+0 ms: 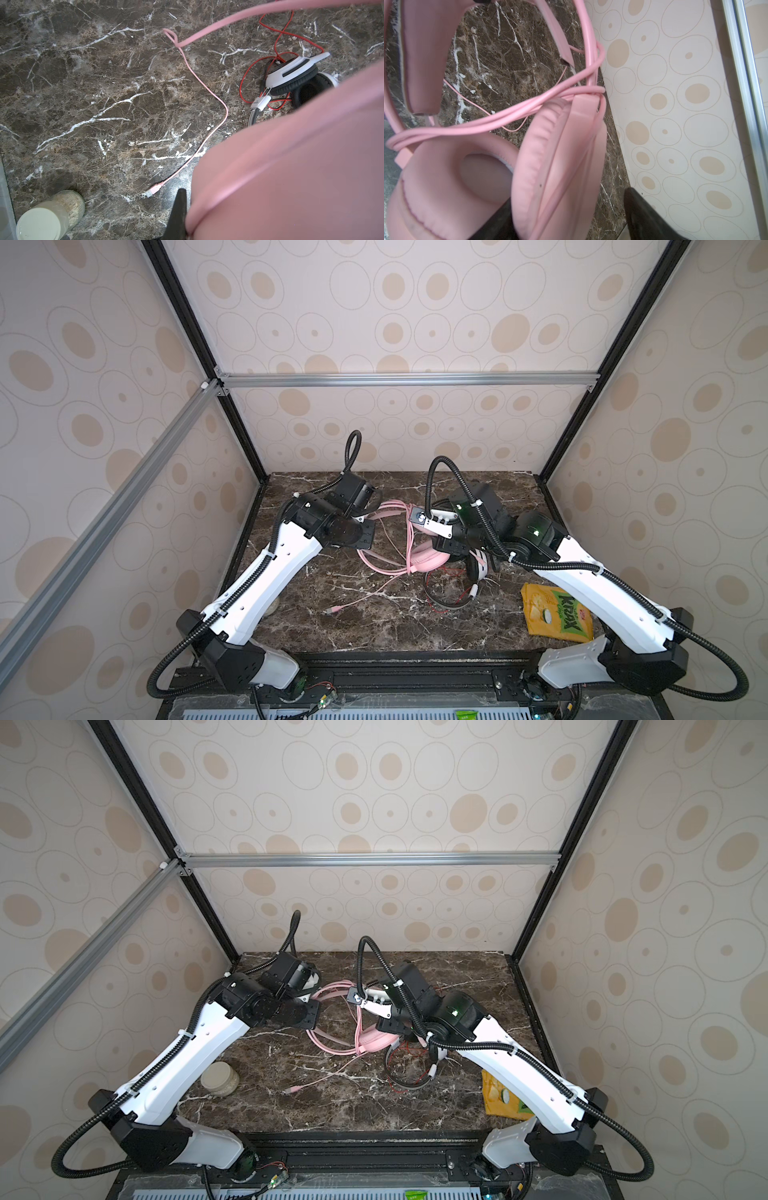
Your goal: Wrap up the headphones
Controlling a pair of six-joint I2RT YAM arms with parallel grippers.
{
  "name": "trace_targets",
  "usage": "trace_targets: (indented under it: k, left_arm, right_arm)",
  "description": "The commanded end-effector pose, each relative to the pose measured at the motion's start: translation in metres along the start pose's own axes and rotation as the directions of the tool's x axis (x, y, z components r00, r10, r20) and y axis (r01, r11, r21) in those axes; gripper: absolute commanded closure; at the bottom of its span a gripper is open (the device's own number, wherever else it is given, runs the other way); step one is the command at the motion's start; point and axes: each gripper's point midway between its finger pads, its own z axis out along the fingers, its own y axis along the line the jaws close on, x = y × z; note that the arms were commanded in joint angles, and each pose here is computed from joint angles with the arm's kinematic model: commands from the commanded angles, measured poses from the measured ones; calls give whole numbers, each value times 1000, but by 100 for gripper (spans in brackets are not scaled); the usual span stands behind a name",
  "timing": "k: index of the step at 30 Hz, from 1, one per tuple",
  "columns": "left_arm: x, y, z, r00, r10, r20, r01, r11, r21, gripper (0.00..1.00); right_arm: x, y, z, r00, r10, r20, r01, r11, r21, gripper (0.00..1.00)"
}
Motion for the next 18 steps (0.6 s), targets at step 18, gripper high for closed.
trace_targets:
  k: [18]
  left_arm:
    - [-34,-25,-53,987,-136,82,123,981,150,100]
  right_arm:
    - [60,-103,-86,261,911,320,-874,364,-322,13]
